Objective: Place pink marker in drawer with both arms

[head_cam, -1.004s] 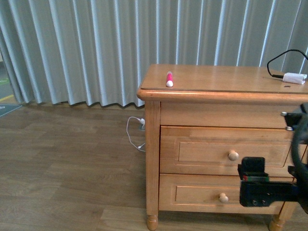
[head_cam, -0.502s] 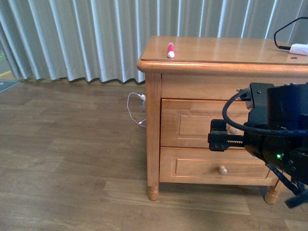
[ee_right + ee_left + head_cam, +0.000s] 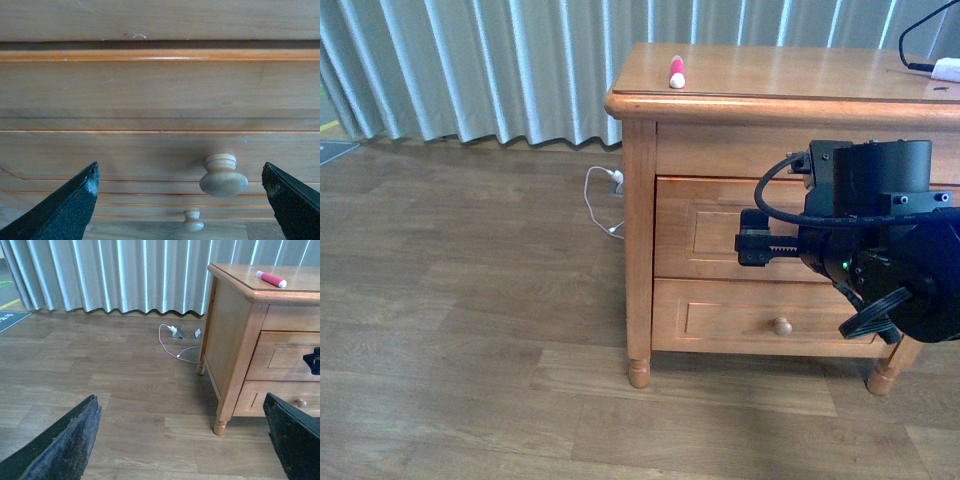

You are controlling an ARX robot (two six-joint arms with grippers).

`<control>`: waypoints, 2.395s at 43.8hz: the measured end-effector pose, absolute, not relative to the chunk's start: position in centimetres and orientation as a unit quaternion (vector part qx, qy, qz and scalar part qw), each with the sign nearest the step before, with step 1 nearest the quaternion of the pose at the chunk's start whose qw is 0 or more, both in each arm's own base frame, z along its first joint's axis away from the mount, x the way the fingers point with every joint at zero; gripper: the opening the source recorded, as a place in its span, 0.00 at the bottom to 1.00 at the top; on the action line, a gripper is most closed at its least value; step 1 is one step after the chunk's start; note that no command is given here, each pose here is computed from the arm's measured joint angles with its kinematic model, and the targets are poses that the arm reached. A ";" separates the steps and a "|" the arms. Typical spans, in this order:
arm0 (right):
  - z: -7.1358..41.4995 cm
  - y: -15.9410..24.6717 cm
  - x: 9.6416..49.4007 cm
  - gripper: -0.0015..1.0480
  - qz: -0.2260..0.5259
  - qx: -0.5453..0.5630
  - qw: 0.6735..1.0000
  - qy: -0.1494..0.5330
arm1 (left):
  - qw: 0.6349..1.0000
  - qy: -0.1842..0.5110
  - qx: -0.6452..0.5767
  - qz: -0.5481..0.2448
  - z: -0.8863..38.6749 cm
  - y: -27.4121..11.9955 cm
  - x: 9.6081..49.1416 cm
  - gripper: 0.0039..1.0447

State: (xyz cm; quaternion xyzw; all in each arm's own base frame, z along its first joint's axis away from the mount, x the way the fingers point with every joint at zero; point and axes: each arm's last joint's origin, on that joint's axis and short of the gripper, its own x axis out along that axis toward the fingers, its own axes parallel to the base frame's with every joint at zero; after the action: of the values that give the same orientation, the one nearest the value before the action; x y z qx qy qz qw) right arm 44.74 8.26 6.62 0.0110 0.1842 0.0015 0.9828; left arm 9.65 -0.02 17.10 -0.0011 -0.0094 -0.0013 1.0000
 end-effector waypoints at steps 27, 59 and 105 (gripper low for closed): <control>5.3 6.0 46.0 0.42 -0.005 0.000 0.980 0.199 | 1.000 -0.009 -0.001 -0.001 17.1 0.0 9.7 0.94; 4.5 4.5 34.1 0.23 0.011 0.034 0.979 0.199 | 1.000 -0.009 -0.001 -0.001 17.1 0.0 9.7 0.94; 19.8 -1.0 17.2 0.91 0.064 0.106 0.976 0.181 | 1.000 -0.009 -0.001 -0.001 17.1 0.0 9.7 0.94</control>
State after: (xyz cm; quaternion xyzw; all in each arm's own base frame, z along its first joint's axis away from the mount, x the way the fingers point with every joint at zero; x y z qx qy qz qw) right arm 17.22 -0.99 19.82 0.1057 0.1815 0.0643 0.9756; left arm 9.65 -0.02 17.10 -0.0011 -0.0094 -0.0013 1.0000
